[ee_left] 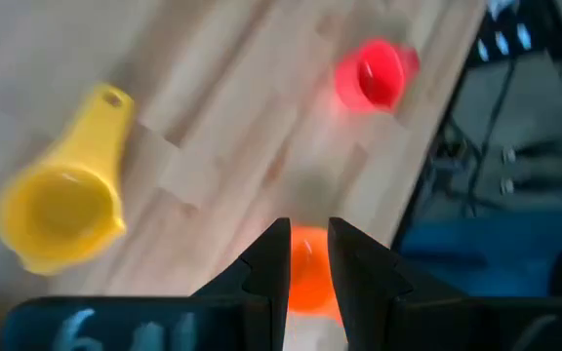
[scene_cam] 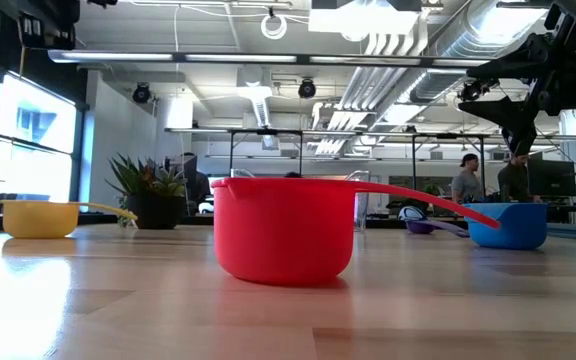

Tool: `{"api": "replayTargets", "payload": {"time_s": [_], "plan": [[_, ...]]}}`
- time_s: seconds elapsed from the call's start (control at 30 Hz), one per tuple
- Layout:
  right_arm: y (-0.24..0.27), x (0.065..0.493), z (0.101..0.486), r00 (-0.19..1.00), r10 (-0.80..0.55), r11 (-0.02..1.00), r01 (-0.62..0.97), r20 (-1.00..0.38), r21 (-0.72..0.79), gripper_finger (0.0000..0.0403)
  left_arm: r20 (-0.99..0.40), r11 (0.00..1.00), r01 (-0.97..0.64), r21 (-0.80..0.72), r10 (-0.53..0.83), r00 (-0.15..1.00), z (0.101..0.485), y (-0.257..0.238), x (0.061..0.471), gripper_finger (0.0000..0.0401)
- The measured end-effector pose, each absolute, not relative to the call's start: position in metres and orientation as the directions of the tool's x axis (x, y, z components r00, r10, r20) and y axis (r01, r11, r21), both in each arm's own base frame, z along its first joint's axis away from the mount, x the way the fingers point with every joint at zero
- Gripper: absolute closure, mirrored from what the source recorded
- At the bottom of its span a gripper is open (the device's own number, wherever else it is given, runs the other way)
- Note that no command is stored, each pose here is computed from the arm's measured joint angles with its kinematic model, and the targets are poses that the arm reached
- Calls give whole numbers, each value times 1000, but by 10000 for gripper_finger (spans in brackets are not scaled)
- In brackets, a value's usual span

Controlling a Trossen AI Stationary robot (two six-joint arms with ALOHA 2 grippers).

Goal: Nest measuring cups in basket
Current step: Move the orange measuring cup to the middle left

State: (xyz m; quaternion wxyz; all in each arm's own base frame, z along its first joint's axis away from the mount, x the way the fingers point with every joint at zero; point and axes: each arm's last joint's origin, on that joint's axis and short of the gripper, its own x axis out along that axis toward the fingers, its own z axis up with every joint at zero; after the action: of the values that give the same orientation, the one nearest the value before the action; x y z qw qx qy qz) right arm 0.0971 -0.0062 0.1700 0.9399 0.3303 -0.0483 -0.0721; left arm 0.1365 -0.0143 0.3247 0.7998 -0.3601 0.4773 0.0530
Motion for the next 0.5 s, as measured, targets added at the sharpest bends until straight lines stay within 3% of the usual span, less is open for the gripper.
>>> {"api": "replayTargets", "payload": {"time_s": [0.5], "plan": [[-6, 97, 170, 984, -171, 771, 106, 44, 628, 190, -804, 716, -373, -589, -473, 361, 315, -47, 147, 338]]}}
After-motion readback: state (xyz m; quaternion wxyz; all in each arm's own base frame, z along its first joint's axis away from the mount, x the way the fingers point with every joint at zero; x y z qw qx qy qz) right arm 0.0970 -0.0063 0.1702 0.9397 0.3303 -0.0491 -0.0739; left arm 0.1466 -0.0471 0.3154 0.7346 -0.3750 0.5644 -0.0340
